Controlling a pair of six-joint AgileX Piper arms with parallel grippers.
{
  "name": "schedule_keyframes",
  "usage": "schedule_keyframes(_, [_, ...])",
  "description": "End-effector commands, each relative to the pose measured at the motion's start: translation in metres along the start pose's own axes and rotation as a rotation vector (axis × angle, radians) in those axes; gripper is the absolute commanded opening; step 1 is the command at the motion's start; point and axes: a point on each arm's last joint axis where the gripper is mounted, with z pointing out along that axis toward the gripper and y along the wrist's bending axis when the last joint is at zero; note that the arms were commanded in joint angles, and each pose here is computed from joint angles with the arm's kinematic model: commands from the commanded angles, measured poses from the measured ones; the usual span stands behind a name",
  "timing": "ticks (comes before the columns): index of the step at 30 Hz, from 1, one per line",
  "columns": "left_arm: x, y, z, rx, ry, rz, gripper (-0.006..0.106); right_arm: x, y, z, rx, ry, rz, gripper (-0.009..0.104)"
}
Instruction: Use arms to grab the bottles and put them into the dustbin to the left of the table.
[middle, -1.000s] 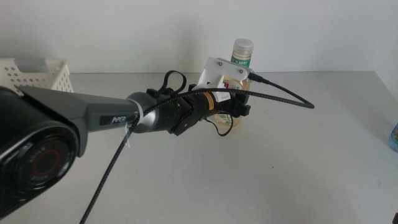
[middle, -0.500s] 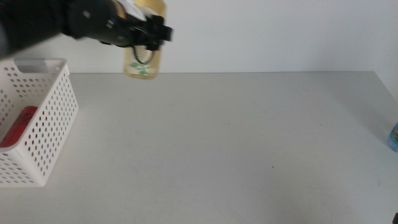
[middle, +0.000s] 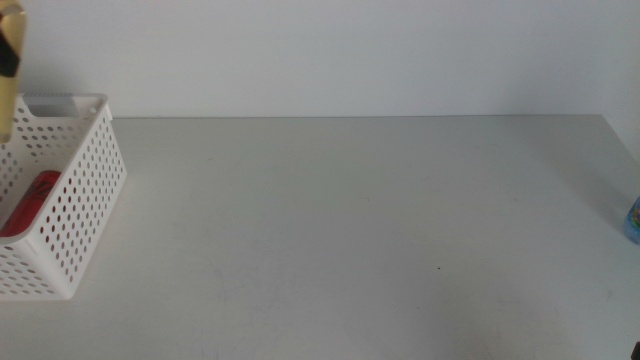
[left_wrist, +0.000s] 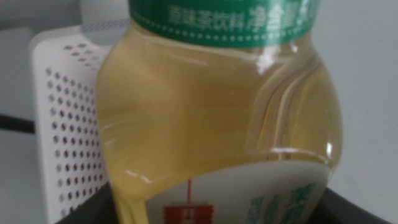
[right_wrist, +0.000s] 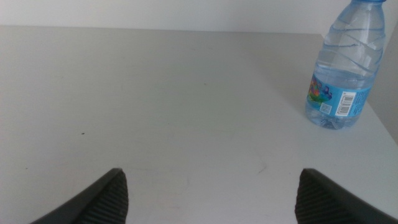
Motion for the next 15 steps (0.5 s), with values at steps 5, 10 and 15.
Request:
schedule_keyframes(5, [0.007,0.018,-0.013,-0.039,0.059,-0.023,-0.002,-0.010,-0.001,-0.003,0.015,-0.099,-0.021,0.071])
schedule_keyframes(10, [0.011,0.033,0.013,-0.096,0.157,-0.040,-0.002,-0.010,-0.001,-0.003,0.015,-0.099,-0.021,0.071])
schedule_keyframes(15, [0.012,0.040,0.053,-0.049,0.234,-0.121,-0.002,-0.010,-0.001,-0.003,0.015,-0.099,-0.021,0.071])
